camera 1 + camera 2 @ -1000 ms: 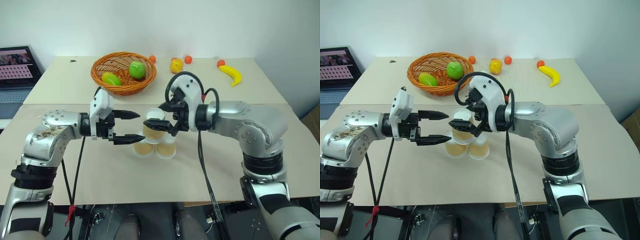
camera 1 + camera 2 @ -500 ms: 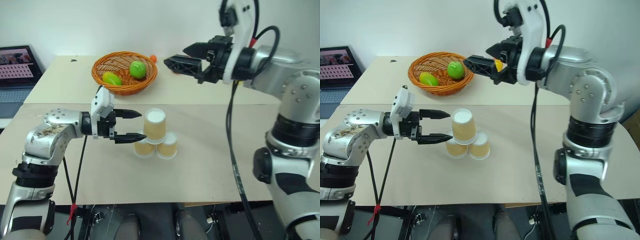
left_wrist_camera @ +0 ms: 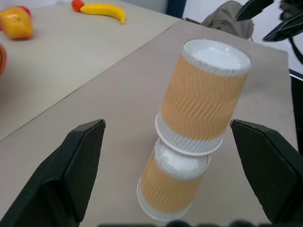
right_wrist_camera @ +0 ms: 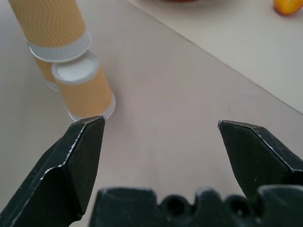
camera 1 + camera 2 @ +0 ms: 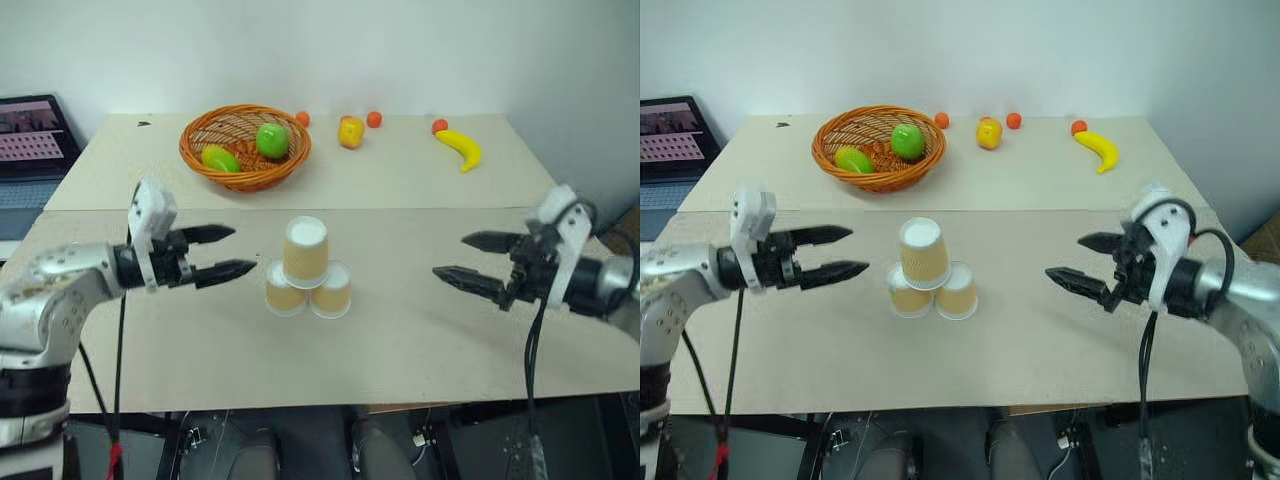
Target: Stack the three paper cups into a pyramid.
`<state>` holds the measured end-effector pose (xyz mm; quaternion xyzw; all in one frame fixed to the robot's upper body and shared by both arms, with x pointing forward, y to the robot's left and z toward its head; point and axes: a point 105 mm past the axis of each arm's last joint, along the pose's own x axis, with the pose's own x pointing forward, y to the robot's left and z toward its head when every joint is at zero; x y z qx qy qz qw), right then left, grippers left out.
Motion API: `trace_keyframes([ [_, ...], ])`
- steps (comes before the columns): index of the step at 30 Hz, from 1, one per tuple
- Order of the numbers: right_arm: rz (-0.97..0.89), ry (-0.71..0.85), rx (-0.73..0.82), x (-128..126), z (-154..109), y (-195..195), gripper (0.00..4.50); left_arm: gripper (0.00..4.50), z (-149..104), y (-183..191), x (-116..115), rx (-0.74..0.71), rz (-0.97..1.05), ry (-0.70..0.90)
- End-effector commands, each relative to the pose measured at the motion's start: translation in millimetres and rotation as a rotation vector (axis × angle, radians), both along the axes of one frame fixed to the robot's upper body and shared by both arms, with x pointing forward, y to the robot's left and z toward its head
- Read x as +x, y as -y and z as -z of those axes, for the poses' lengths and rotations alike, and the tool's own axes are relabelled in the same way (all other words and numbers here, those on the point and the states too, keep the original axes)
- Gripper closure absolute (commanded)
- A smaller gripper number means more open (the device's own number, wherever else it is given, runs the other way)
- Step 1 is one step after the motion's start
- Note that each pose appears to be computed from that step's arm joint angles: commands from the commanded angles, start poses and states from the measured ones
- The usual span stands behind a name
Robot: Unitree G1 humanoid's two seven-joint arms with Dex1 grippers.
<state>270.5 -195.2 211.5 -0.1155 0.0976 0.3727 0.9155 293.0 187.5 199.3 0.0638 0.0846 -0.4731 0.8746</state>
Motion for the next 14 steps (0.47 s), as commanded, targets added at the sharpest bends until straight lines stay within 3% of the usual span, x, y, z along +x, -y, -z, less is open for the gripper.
trace_keyframes([
  [1, 0.043, 0.081, 0.039, -7, -2, 1, 0.04, 0.0, 4, 1, -5, 0.055, -0.025, 0.079],
  [5, 0.072, 0.066, 0.062, -9, 16, -2, 0.04, 0.0, 25, 5, -11, 0.099, -0.035, 0.092],
  [14, 0.11, 0.051, 0.052, -5, 39, -6, 0.04, 0.0, 33, 15, 0, 0.145, -0.079, 0.236],
])
